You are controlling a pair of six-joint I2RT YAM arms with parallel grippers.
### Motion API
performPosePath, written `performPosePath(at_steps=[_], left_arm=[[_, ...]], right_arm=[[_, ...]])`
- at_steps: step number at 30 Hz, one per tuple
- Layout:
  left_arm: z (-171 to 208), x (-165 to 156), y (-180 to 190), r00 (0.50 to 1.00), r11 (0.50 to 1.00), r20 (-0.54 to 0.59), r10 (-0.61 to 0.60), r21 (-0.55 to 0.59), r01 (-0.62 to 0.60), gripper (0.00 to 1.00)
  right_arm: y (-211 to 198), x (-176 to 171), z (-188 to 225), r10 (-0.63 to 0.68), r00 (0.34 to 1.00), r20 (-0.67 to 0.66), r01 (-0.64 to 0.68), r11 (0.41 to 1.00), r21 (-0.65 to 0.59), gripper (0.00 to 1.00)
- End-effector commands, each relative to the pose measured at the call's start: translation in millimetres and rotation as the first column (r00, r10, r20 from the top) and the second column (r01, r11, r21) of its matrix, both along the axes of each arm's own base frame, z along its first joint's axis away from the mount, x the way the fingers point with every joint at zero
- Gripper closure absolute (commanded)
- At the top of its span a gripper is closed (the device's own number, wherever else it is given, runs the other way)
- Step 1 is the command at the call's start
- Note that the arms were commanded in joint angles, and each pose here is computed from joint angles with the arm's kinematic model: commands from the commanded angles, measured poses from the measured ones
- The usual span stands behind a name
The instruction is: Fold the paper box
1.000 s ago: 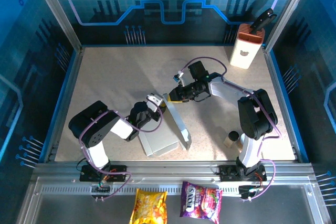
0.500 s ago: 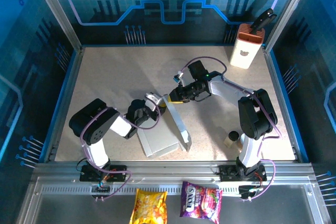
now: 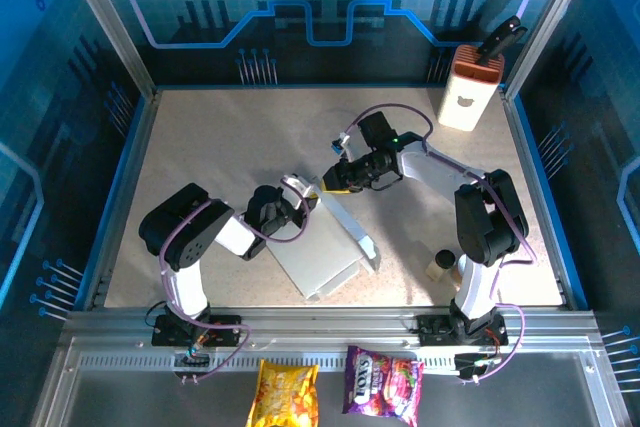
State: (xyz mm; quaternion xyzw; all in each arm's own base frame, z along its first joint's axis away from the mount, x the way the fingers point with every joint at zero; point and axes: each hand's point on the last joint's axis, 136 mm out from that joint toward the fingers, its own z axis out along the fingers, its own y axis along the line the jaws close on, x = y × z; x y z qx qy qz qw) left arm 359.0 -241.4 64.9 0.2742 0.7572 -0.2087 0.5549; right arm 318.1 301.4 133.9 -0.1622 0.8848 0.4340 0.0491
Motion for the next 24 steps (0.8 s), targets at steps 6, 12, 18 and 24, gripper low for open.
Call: performPosePath(at_steps=[6, 12, 18, 24], left_arm=[[-4, 1, 12, 0.997, 0.997, 0.005, 0.076, -0.009, -0.076, 0.84], [-12, -5, 9, 0.998, 0.998, -0.011, 0.066, -0.004, -0.066, 0.71], [-24, -7, 6, 0.998, 0.998, -0.032, 0.059, 0.004, -0.059, 0.7], [-31, -6, 5, 0.998, 0.998, -0.042, 0.054, 0.021, -0.053, 0.78]], right_arm=[[-9, -15, -5, 0.008, 1.0, -0.017, -0.009, 0.996, -0.088, 0.63], [-10, -17, -10, 0.006, 1.0, -0.027, -0.008, 0.996, -0.088, 0.63], [-9, -16, -9, 0.007, 1.0, -0.024, -0.009, 0.996, -0.085, 0.63], [-9, -16, -10, 0.009, 1.0, -0.027, -0.011, 0.996, -0.085, 0.64]])
